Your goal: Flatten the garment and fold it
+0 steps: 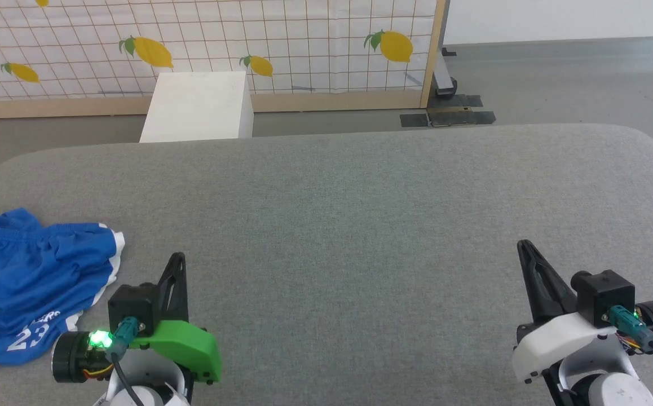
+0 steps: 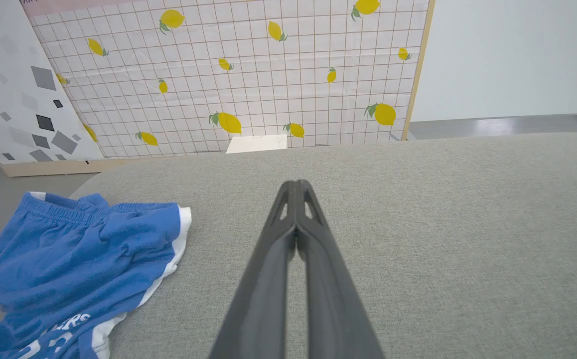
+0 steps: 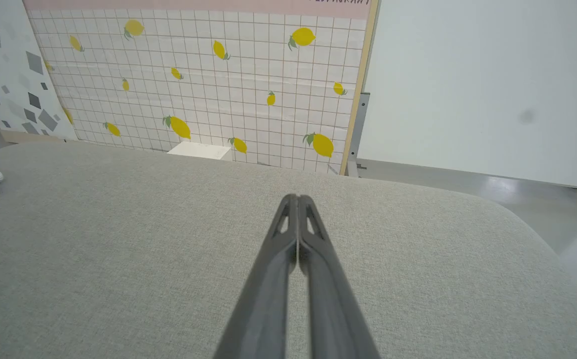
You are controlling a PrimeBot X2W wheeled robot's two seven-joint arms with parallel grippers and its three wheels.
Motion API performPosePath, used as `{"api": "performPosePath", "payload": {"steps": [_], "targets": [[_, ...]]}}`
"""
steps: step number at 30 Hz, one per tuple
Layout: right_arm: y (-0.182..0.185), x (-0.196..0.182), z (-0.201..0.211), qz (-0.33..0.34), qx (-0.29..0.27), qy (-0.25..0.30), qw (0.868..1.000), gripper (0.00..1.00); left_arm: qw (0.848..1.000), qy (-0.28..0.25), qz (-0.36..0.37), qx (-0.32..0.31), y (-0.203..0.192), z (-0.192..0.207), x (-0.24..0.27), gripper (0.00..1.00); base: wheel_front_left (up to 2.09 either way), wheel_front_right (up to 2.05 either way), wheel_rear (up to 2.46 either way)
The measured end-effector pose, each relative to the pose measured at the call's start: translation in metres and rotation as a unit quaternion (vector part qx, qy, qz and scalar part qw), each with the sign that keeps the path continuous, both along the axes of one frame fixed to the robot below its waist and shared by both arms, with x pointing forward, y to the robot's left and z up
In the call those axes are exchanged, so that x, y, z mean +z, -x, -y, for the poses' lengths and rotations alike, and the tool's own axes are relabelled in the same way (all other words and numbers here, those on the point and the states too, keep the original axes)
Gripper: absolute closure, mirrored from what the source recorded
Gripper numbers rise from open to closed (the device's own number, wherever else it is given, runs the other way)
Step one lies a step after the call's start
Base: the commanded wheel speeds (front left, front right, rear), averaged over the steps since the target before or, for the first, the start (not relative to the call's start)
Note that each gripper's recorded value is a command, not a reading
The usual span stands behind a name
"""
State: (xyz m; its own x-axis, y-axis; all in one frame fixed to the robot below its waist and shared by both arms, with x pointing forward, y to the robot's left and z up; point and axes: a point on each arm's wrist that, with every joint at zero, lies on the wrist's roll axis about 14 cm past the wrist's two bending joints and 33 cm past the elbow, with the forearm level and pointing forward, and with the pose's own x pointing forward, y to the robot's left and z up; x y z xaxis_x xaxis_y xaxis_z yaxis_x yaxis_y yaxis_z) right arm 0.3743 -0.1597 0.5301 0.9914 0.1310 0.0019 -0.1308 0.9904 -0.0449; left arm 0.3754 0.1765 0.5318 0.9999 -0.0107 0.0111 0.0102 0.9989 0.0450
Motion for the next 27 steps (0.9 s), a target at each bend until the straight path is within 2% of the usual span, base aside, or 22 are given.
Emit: {"api": "performPosePath", "payload": {"steps": [5, 6, 27], "targets": [[0.0000, -0.0001, -0.0001, 0.000, 0.000, 0.000, 1.000, 1.00, 1.000, 0.000, 0.000, 0.000, 0.0000, -0.0001, 0.0000, 1.00, 0.00, 0.00, 0.00], [0.0000, 0.0000, 0.0000, 0.000, 0.000, 0.000, 1.000, 0.00, 1.000, 0.000, 0.000, 0.000, 0.0000, 0.0000, 0.0001, 0.00, 0.00, 0.00, 0.00], [-0.0003, -0.0046, -0.0051, -0.001, 0.008, -0.019, 1.000, 0.00, 1.000, 0.012, 0.006, 0.001, 0.0014, 0.0005, -0.0008, 0.00, 0.00, 0.00, 0.00]]}}
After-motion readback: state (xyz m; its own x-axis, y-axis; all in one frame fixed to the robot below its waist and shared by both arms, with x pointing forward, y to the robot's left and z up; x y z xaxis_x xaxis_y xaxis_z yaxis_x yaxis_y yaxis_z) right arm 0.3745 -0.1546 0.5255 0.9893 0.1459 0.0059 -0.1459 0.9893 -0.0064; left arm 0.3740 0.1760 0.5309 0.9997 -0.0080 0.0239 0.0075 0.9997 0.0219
